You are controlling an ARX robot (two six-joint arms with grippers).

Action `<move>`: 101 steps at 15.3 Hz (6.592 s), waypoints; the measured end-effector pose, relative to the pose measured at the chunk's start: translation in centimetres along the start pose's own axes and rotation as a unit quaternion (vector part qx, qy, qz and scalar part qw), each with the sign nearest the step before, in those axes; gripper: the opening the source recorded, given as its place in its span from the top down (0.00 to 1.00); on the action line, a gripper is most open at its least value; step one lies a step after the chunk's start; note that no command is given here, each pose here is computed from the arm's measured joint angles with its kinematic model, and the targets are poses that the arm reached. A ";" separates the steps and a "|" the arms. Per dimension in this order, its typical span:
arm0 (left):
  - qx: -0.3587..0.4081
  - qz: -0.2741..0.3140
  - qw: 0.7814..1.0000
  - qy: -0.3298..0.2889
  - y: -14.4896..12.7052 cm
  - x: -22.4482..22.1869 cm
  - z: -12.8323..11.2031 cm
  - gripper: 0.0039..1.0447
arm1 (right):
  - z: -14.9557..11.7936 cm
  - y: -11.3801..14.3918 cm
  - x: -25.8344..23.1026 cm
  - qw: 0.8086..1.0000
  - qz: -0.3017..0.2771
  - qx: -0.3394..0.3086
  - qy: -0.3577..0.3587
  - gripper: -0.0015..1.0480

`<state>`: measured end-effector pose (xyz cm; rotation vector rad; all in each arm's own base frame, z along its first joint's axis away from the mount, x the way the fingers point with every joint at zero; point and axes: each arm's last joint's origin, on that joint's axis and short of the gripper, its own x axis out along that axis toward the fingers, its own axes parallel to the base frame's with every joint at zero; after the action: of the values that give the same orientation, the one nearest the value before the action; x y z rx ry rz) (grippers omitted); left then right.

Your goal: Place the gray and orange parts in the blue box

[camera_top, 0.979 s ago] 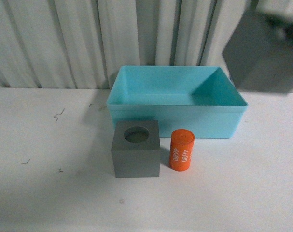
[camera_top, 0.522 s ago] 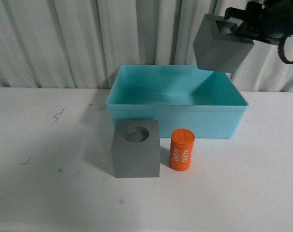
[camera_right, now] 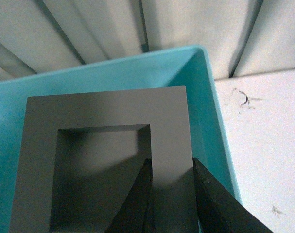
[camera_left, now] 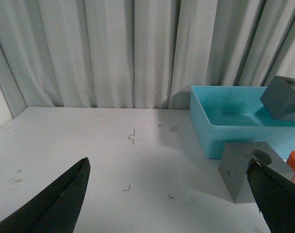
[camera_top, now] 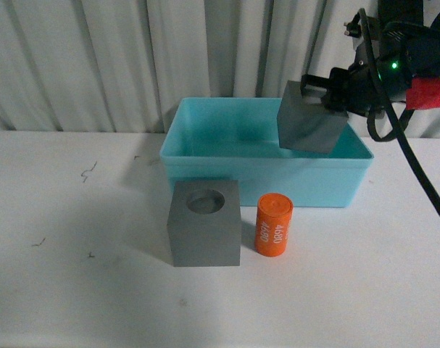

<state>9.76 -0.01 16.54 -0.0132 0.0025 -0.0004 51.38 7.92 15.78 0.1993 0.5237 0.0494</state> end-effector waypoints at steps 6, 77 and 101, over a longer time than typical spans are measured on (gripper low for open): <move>0.000 0.000 1.000 0.000 0.0 0.0 0.0 0.06 | 0.5 0.1 0.2 1.000 -0.005 0.001 -0.018 0.56; -0.153 0.100 0.936 0.300 -3.6 12.7 0.7 0.06 | -18.7 -7.8 -37.3 0.960 -0.026 -0.097 -0.261 0.06; -0.012 -0.056 0.937 0.345 -13.9 24.8 -4.9 0.06 | -18.7 -7.8 -37.3 0.960 -0.026 -0.097 -0.261 0.06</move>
<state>34.54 -13.97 11.76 -0.0365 0.7059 -0.1191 9.72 -0.05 16.69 0.0025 -0.0048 -0.0053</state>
